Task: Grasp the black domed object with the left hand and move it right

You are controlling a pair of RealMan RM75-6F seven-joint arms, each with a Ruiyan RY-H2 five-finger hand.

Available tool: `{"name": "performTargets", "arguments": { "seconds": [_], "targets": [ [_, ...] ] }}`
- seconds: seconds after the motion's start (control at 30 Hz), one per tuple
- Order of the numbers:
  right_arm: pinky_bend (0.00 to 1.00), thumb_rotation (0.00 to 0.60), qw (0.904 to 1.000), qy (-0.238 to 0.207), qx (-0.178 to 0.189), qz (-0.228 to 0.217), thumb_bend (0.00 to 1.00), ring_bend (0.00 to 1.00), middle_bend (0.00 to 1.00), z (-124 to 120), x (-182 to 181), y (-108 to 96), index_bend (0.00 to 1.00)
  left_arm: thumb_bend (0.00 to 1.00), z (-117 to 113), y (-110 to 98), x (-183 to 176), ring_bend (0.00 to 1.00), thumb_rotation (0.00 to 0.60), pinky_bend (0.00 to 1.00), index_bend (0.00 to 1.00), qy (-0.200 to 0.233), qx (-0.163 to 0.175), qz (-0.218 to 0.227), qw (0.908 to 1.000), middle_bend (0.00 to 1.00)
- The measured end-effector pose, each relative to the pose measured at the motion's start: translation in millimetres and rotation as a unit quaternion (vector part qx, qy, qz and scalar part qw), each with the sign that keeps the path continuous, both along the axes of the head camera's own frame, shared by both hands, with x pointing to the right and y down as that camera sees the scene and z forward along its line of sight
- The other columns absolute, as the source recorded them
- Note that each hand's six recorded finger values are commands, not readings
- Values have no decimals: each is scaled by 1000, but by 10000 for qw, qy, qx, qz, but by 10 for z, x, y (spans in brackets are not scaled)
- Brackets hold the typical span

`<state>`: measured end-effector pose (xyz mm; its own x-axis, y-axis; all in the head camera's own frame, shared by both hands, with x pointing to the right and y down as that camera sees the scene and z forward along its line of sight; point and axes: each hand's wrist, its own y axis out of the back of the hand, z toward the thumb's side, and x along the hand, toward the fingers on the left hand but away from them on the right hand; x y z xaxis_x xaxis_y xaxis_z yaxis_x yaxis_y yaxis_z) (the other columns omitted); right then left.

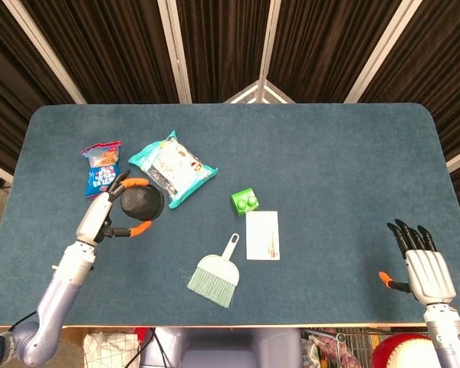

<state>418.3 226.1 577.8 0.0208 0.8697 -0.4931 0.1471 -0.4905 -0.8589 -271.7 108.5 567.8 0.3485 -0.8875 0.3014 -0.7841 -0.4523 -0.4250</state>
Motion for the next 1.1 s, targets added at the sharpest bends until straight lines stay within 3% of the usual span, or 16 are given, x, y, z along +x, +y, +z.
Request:
{"name": "performTargets", "arguments": {
  "seconds": [0.2,0.27,0.37,0.5,0.6,0.73,1.1],
  "targets": [
    [36,600,10000,-22,77,31,221,123,75,-52,20,4,98,560,-972,19,17,1,600,0,295,661,896,-5,9938,415],
    [36,600,10000,-33,89,28,222,123,75,-62,17,3,98,560,-1023,67,-20,1,600,0,298,676,898,-14,9937,415],
    [36,600,10000,-46,85,19,222,123,75,-65,10,-6,98,560,-793,139,-122,1,600,0,297,486,575,-65,9971,414],
    [36,600,10000,-49,63,20,222,123,75,-44,1,-15,98,562,-159,197,-425,1,600,0,291,-253,26,-167,9995,414],
    [36,600,10000,-33,30,-7,222,123,75,-22,-13,-15,98,564,323,241,-639,1,600,0,292,-809,-368,-242,9958,414],
    [36,600,10000,-24,2,-24,221,123,75,-7,-28,-11,98,566,821,312,-669,1,600,0,292,-1039,-869,-284,9904,414],
    [36,600,9999,-129,-63,-14,221,123,75,14,-27,-4,98,566,1132,237,-644,1,600,0,287,-1716,-944,-110,9806,402]
  ]
}}
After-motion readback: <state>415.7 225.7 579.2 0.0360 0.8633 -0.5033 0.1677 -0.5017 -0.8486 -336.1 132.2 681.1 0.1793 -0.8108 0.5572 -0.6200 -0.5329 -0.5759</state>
